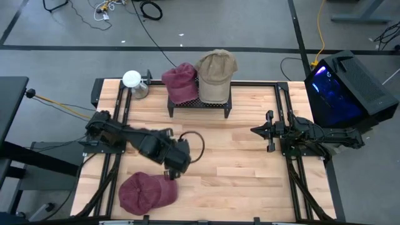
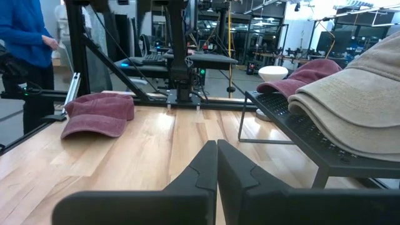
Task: Pick & Place hat
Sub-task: Stack the red cap on the red cap on the shelf
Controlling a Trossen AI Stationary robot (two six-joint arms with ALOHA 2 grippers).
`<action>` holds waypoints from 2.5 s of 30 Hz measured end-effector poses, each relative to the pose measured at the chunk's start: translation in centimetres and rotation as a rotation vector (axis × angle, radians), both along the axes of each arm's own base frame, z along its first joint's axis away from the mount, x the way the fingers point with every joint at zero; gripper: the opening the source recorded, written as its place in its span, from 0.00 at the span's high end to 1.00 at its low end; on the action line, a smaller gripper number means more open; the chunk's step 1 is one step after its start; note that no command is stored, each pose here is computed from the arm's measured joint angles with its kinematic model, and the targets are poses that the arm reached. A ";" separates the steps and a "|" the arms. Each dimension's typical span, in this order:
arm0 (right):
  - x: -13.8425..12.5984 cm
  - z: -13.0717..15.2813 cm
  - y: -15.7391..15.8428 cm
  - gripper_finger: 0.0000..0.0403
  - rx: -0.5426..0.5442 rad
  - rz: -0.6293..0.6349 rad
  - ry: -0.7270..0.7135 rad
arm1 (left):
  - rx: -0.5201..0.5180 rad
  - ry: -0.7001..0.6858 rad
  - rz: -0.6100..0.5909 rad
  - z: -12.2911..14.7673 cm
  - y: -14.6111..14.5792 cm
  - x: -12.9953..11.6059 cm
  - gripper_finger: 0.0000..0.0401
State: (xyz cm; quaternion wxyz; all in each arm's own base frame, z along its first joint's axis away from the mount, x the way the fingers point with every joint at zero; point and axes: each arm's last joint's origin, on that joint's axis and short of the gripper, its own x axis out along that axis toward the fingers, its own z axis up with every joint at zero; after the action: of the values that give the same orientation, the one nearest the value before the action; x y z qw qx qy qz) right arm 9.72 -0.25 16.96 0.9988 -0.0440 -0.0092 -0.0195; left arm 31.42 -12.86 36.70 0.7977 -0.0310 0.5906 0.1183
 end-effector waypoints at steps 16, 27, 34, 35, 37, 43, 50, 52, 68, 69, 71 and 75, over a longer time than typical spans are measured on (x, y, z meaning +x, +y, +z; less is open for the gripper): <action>0.0 0.0 0.0 0.97 0.000 0.000 0.000 | -0.080 0.002 -0.076 -1.2 -8.0 -4.1 0.55; 0.0 0.0 0.0 0.97 0.000 0.000 0.001 | -0.128 0.134 -0.135 -5.8 -11.4 -6.3 0.39; 0.0 0.0 0.0 0.97 0.000 0.000 0.000 | -0.151 0.191 -0.142 -8.6 -12.1 -6.9 0.28; 0.0 0.0 0.0 0.97 0.000 0.000 0.000 | -0.151 0.190 -0.152 -9.0 -12.2 -6.9 0.28; 0.0 0.0 0.0 0.97 0.000 0.000 0.000 | -0.144 0.194 -0.172 -9.9 -12.3 -7.0 0.29; 0.0 0.0 0.0 0.97 0.000 0.000 0.000 | -0.094 0.257 -0.174 -12.3 -11.8 -7.6 0.30; 0.0 0.0 0.0 0.97 0.000 0.000 0.000 | -0.119 0.321 -0.174 -14.7 -11.4 -8.2 0.30; 0.0 0.0 0.0 0.97 0.000 0.000 0.000 | -0.123 0.331 -0.171 -15.2 -11.3 -8.4 0.30; 0.0 0.0 0.0 0.97 0.000 0.000 0.001 | -0.162 0.323 -0.140 -17.6 -10.4 -7.9 0.44; 0.0 0.0 0.0 0.97 0.000 0.000 0.000 | -0.162 0.323 -0.142 -17.6 -10.4 -7.9 0.48; 0.0 0.0 0.0 0.97 0.000 0.000 0.001 | -0.162 0.323 -0.144 -17.6 -10.4 -7.9 0.56; 0.0 0.0 0.0 0.97 0.000 0.000 0.000 | -0.161 0.322 -0.148 -17.6 -10.4 -7.9 0.71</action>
State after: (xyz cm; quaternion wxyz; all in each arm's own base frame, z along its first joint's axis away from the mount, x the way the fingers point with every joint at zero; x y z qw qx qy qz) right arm 9.72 -0.25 16.96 0.9988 -0.0440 -0.0091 -0.0195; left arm 23.56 -23.26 19.12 0.6942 -0.0320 0.7189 0.0150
